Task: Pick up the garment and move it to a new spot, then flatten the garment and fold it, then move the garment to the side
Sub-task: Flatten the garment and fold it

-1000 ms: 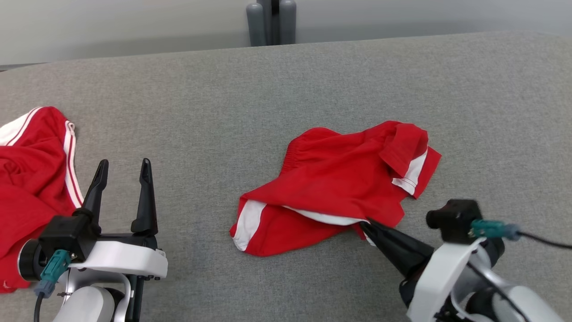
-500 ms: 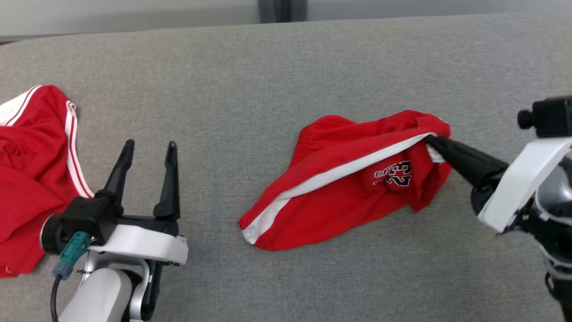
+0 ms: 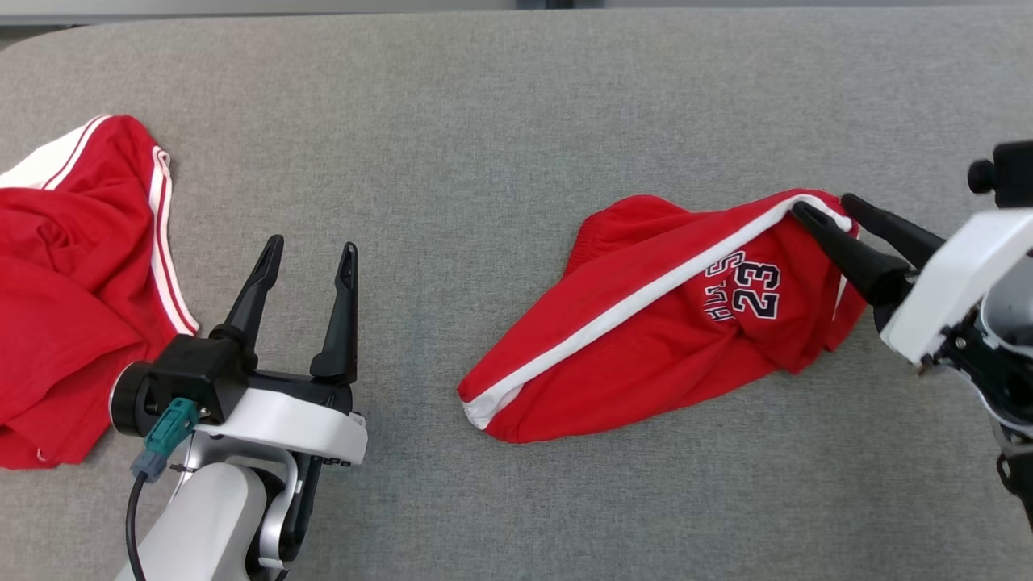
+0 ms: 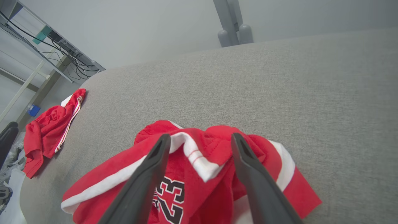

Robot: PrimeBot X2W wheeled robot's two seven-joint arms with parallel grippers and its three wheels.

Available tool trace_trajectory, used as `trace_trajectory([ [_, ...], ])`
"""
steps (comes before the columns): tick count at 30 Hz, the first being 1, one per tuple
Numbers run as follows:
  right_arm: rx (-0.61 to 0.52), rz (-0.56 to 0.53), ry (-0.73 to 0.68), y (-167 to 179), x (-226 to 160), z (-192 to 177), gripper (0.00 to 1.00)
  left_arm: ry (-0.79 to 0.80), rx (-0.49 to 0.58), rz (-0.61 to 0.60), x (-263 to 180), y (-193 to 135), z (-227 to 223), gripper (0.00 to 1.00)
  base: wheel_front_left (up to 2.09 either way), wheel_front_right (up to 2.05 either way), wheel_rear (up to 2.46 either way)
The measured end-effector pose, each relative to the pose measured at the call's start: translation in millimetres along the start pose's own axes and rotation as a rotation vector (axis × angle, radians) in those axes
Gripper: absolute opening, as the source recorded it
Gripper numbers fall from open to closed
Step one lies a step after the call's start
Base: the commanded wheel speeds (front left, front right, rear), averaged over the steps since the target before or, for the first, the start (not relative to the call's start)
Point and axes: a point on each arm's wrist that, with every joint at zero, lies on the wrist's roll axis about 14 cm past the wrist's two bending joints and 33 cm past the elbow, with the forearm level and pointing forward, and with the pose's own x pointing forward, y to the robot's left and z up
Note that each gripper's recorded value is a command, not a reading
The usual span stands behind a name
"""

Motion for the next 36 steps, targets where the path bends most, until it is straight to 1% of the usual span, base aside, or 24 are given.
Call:
trace_trajectory([
  [4,0.024,-0.027,-0.048,-10,-20,-6,1.0,-0.01,0.005,-0.009,0,-3,4,1.0,0.0,0.0,0.0],
  [7,0.02,-0.063,-0.097,-19,-42,-8,1.0,-0.02,0.009,-0.018,0,-6,8,1.0,0.0,0.0,0.0],
  [8,0.018,-0.084,-0.168,-22,-57,-3,1.0,-0.026,0.014,-0.021,0,-7,11,1.0,0.0,0.0,0.0],
  [9,0.015,-0.097,-0.218,-23,-66,2,1.0,-0.028,0.015,-0.021,-2,-7,12,1.0,0.0,0.0,0.0],
  [11,0.011,-0.131,-0.361,-27,-85,20,1.0,-0.041,0.022,-0.019,-2,-6,18,1.0,0.0,0.0,0.0],
  [14,-0.005,-0.171,-0.547,-25,-112,41,1.0,-0.064,0.023,-0.011,-4,-6,27,1.0,0.0,0.0,0.0],
  [17,-0.031,-0.22,-0.69,-23,-136,55,1.0,-0.085,0.035,0.0,-9,-3,36,1.0,0.0,0.0,0.0],
  [20,-0.106,-0.251,-0.765,-12,-150,64,1.0,-0.106,0.04,-0.001,-13,-4,46,1.0,0.0,0.0,0.0],
  [23,-0.189,-0.273,-0.784,2,-156,64,1.0,-0.109,0.046,0.002,-21,-3,50,1.0,0.0,0.0,0.0],
  [27,-0.271,-0.296,-0.752,17,-155,52,1.0,-0.113,0.051,0.012,-34,-1,55,1.0,0.0,0.0,0.0],
  [30,-0.3,-0.307,-0.716,24,-153,39,1.0,-0.113,0.048,0.019,-44,-2,55,1.0,0.0,0.0,0.0],
  [36,-0.302,-0.316,-0.655,30,-153,14,1.0,-0.075,0.044,0.016,-64,-6,46,1.0,0.0,0.0,0.0],
])
